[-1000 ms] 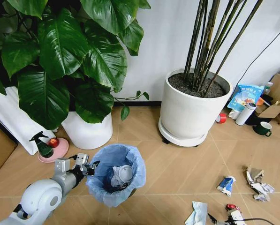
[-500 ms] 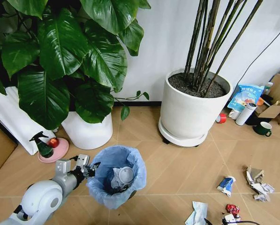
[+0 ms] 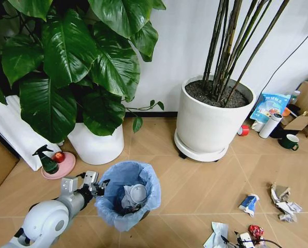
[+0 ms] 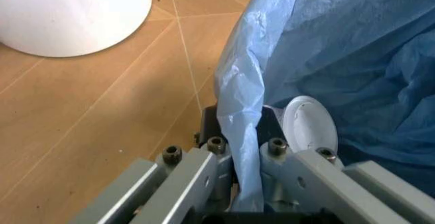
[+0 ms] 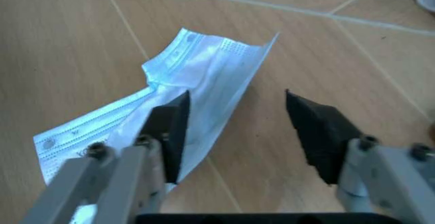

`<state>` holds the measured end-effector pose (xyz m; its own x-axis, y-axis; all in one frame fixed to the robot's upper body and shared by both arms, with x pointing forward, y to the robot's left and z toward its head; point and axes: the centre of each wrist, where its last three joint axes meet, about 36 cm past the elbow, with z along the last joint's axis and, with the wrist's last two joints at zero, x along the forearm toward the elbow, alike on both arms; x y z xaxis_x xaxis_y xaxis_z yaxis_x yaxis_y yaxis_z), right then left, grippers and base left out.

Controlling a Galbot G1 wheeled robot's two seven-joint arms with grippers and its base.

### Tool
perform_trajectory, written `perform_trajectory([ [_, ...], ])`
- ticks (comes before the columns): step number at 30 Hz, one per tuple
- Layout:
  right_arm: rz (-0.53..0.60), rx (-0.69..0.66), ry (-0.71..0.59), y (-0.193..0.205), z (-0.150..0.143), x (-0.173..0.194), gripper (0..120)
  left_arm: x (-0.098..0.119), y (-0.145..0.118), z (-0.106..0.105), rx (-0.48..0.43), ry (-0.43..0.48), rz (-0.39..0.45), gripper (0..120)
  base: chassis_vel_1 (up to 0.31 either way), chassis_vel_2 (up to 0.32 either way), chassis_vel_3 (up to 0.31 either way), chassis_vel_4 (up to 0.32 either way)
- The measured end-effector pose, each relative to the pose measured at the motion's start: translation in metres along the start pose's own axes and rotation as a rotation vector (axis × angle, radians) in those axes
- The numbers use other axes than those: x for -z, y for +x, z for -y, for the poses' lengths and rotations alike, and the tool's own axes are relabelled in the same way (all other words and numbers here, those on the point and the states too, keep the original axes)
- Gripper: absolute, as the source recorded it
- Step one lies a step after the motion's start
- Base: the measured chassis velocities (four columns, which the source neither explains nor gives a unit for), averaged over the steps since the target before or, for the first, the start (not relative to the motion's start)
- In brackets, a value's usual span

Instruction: Pick up the trash bin and place the garbage on the floor into it.

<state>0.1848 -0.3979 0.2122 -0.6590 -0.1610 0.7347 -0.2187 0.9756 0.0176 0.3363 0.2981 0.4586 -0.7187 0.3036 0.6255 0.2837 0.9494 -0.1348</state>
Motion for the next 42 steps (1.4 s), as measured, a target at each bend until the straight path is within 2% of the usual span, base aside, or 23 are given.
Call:
perform_trajectory([
  [3,-0.009,0.006,-0.013,-0.004,-0.002,0.000,34,0.001,0.002,-0.001,0.003,-0.006,-0.001,0,0.000,0.000,0.000,0.000],
  [4,-0.009,0.006,-0.013,-0.004,-0.002,0.000,34,0.001,0.002,-0.001,0.003,-0.006,-0.001,0,0.000,0.000,0.000,0.000],
  [7,-0.012,0.009,-0.027,-0.009,-0.006,-0.001,20,0.001,0.005,-0.001,0.006,-0.009,0.000,0,0.000,0.000,0.000,0.000],
  [8,-0.012,0.009,-0.027,-0.009,-0.006,-0.001,20,0.001,0.005,-0.001,0.006,-0.009,0.000,0,0.000,0.000,0.000,0.000],
  [11,-0.014,0.010,-0.033,-0.010,-0.007,-0.001,7,0.002,0.005,-0.002,0.006,-0.009,0.002,0,0.000,0.000,0.000,0.000],
  [14,-0.014,0.010,-0.036,-0.010,-0.007,-0.001,0,0.002,0.006,-0.002,0.007,-0.009,0.003,0,0.000,0.000,0.000,0.000],
  [21,-0.010,0.005,-0.047,-0.011,-0.009,-0.001,0,0.002,0.005,-0.002,0.006,-0.007,0.003,0,0.000,0.000,0.000,0.000],
  [28,0.046,-0.012,-0.056,-0.013,-0.010,0.013,0,0.001,0.005,-0.001,0.006,-0.005,0.001,0,0.000,0.000,0.000,0.000],
  [33,0.157,-0.019,-0.025,-0.010,-0.004,0.049,0,0.001,0.005,-0.001,0.006,-0.005,0.002,0,0.000,0.000,0.000,0.000],
  [34,0.223,-0.025,0.001,-0.008,0.000,0.071,0,0.001,0.005,-0.001,0.007,-0.005,0.001,0,0.000,0.000,0.000,0.000],
  [36,0.250,-0.029,0.013,-0.006,0.002,0.081,0,0.000,0.005,-0.001,0.008,-0.005,0.000,0,0.000,0.000,0.000,0.000],
  [39,0.379,-0.043,0.027,0.004,0.009,0.134,0,-0.001,0.004,-0.001,0.008,-0.001,-0.002,0,0.000,0.000,0.000,0.000],
  [40,0.379,-0.043,0.027,0.004,0.009,0.134,0,-0.001,0.004,-0.001,0.008,-0.001,-0.002,0,0.000,0.000,0.000,0.000],
  [42,0.467,-0.046,0.030,0.015,0.010,0.174,0,-0.002,0.003,-0.001,0.008,0.002,-0.004,0,0.000,0.000,0.000,0.000],
])
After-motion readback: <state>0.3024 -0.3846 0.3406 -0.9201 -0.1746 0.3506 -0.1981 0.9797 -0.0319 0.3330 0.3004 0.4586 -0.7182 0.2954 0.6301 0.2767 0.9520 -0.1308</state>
